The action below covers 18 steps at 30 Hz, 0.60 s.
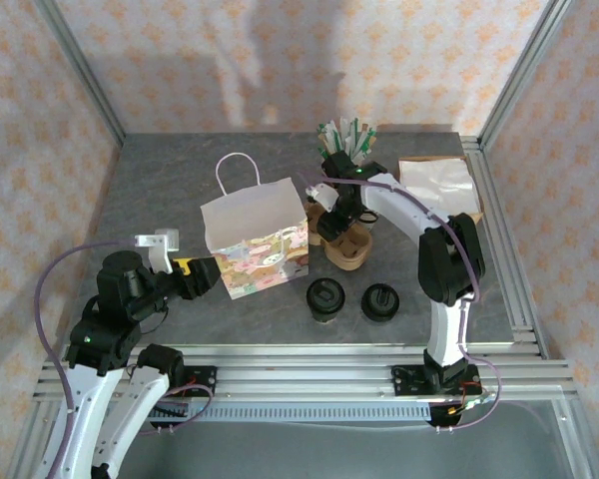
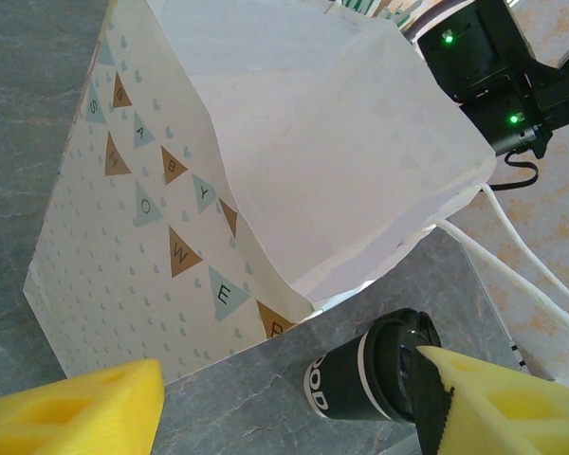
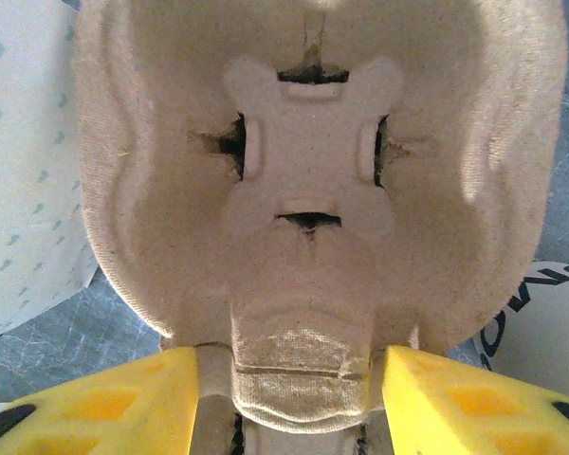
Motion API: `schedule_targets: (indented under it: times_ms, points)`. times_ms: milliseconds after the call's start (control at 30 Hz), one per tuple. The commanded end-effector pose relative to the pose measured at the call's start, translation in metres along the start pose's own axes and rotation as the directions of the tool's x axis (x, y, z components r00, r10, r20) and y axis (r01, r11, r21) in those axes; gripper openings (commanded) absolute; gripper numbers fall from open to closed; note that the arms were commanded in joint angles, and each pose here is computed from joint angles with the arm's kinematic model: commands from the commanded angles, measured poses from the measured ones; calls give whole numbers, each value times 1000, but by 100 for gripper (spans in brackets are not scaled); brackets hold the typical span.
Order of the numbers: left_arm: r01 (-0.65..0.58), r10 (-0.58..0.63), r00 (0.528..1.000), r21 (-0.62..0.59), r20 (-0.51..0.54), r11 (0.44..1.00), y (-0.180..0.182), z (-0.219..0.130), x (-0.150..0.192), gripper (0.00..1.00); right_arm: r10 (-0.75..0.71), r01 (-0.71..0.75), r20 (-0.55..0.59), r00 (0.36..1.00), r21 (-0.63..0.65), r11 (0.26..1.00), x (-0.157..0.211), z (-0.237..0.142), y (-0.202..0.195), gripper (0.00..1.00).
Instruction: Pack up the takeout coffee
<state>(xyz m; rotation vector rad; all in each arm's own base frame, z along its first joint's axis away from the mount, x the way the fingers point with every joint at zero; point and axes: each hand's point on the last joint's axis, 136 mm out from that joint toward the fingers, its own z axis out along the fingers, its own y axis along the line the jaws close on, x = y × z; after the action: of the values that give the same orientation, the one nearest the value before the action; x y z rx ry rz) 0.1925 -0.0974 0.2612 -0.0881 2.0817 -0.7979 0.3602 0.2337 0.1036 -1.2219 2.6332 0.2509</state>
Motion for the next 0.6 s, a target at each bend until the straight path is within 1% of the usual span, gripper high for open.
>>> schedule_targets:
  times_ms: [0,200,267,333,567]
  points:
    - [-8,8,1000,14,-1,1000,-3,3,-1,70,-14,14,-32,999,-4,1000,2,0,0,53]
    - [-8,8,1000,13,3,1000,-2,3,-2,70,-15,15,-41,999,-3,1000,2,1,0,51]
    - [-8,8,1000,10,4,1000,-2,3,-2,70,-18,18,-48,999,-3,1000,3,2,0,46]
    - [-9,9,1000,8,5,1000,-1,3,-2,70,-20,20,-49,999,-5,1000,3,2,1,46]
    - [-18,18,1000,-15,6,1000,1,0,-3,70,-23,23,-11,1000,-21,1000,-3,-9,6,42]
